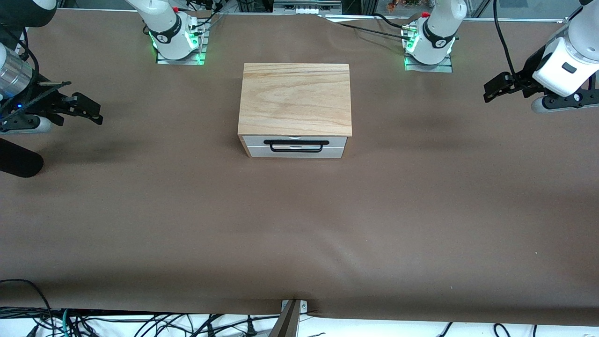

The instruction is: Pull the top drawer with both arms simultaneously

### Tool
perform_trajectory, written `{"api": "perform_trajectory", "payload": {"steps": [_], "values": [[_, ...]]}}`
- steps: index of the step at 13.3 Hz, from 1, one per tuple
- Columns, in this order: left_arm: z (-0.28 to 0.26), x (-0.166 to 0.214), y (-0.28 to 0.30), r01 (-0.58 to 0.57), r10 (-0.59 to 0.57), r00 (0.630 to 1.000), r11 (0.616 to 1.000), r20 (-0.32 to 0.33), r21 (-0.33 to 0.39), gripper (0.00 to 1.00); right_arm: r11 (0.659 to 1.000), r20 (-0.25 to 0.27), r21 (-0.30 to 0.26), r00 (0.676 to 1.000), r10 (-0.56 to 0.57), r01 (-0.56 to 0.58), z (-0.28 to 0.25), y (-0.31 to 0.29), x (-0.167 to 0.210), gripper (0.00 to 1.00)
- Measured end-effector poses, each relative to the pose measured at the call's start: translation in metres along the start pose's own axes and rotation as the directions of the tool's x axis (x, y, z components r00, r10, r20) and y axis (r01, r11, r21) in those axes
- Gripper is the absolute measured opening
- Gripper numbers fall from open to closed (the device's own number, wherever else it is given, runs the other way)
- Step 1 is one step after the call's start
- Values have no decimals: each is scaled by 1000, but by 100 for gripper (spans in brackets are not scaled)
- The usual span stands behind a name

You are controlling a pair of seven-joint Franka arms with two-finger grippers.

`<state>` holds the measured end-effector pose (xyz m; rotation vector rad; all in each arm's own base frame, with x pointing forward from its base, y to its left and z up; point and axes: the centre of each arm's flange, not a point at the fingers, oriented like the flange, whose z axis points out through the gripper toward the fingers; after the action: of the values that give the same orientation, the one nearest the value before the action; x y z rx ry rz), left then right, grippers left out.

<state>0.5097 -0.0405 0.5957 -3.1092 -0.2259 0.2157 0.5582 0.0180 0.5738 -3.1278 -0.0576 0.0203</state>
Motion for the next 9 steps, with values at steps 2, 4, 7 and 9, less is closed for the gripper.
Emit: {"api": "perform_trajectory", "payload": {"steps": [2,4,7,9], "values": [[0,0,0,1,-1,1000,1000,1,0,100,1000,0,0,1000,0,0,0,0,0,100],[0,1,-1,2,-2,1000,1000,1,0,100,1000,0,0,1000,0,0,0,0,0,100],[0,1,-1,3,-3,1000,1000,0,0,100,1000,0,0,1000,0,0,0,0,0,100],[-1,1,-1,3,-3,1000,1000,-3,-1,100,1000,0,0,1000,-1,1,0,0,0,100]]}}
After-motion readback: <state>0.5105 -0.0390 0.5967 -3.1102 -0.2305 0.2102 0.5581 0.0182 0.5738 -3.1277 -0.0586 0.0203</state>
